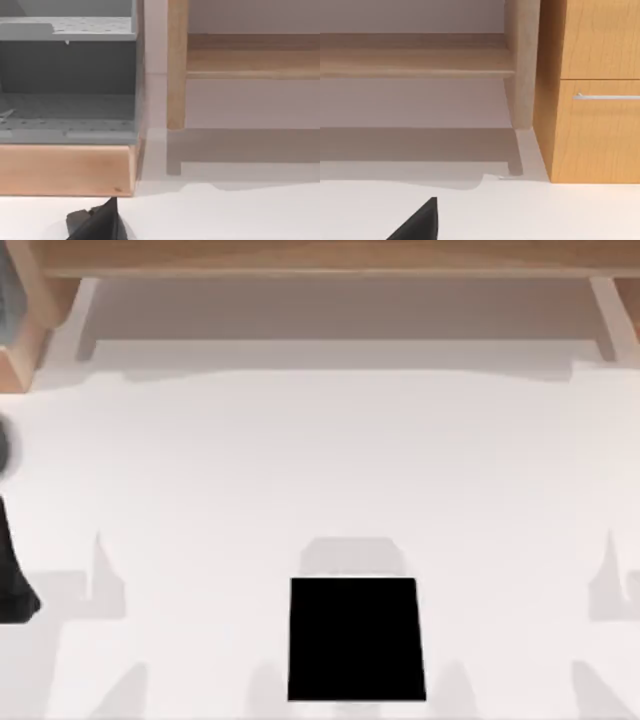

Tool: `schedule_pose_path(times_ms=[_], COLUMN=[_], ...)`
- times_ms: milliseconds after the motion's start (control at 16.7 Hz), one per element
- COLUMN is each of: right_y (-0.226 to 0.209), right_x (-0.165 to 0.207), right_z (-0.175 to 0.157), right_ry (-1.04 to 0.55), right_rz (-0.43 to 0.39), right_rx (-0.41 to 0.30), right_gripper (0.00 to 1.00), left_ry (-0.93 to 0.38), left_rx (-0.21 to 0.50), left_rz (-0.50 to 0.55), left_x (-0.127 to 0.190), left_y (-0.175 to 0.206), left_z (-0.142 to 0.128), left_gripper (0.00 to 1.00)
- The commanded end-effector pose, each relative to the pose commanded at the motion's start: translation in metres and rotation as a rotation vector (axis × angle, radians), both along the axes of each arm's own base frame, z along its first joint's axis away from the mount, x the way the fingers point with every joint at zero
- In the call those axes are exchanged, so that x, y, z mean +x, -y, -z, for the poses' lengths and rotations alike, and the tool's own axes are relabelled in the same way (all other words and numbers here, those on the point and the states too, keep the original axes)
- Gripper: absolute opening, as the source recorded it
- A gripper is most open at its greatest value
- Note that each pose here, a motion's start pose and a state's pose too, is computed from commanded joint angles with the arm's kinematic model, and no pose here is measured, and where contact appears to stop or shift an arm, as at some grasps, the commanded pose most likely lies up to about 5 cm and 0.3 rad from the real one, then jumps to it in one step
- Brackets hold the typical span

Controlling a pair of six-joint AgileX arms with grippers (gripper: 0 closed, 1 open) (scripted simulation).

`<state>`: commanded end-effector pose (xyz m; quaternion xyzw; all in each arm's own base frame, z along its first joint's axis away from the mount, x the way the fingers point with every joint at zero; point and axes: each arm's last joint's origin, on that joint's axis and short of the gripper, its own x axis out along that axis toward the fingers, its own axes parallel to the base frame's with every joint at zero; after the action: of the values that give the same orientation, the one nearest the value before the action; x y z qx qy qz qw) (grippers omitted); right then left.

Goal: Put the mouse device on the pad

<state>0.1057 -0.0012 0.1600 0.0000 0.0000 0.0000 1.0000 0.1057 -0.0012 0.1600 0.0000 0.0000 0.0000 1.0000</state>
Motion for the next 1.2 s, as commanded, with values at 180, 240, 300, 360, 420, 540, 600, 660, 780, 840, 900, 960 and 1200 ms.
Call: schedule_pose_path(times_ms=[180, 240, 300, 360, 420, 540, 600, 660, 780, 840, 900, 960, 1200], right_y=[0.000, 0.000, 0.000, 0.000, 0.000, 0.000, 0.000, 0.000, 0.000, 0.000, 0.000, 0.000, 0.000], right_x=[0.000, 0.000, 0.000, 0.000, 0.000, 0.000, 0.000, 0.000, 0.000, 0.000, 0.000, 0.000, 0.000], right_z=[0.000, 0.000, 0.000, 0.000, 0.000, 0.000, 0.000, 0.000, 0.000, 0.000, 0.000, 0.000, 0.000], right_ry=[0.000, 0.000, 0.000, 0.000, 0.000, 0.000, 0.000, 0.000, 0.000, 0.000, 0.000, 0.000, 0.000], right_rz=[0.000, 0.000, 0.000, 0.000, 0.000, 0.000, 0.000, 0.000, 0.000, 0.000, 0.000, 0.000, 0.000], right_rx=[0.000, 0.000, 0.000, 0.000, 0.000, 0.000, 0.000, 0.000, 0.000, 0.000, 0.000, 0.000, 0.000], right_gripper=[1.00, 1.00, 1.00, 1.00, 1.00, 1.00, 1.00, 1.00, 1.00, 1.00, 1.00, 1.00, 1.00], left_ry=[-0.005, -0.015, -0.031, -0.053, -0.085, -0.177, -0.239, -0.311, -0.486, -0.583, -0.684, -0.788, -1.199], left_rx=[-0.002, -0.006, -0.013, -0.021, -0.031, -0.057, -0.072, -0.089, -0.126, -0.146, -0.168, -0.189, -0.275], left_rz=[-0.004, -0.013, -0.025, -0.041, -0.059, -0.100, -0.122, -0.145, -0.190, -0.212, -0.234, -0.254, -0.323], left_x=[0.000, 0.000, 0.001, 0.002, 0.003, 0.011, 0.017, 0.026, 0.048, 0.062, 0.078, 0.094, 0.168], left_y=[0.000, -0.001, -0.002, -0.003, -0.005, -0.009, -0.011, -0.014, -0.021, -0.025, -0.029, -0.034, -0.057], left_z=[-0.002, -0.006, -0.011, -0.018, -0.027, -0.047, -0.057, -0.066, -0.081, -0.087, -0.091, -0.093, -0.083], left_gripper=[1.00, 1.00, 1.00, 1.00, 1.00, 1.00, 1.00, 1.00, 1.00, 1.00, 1.00, 1.00, 1.00])
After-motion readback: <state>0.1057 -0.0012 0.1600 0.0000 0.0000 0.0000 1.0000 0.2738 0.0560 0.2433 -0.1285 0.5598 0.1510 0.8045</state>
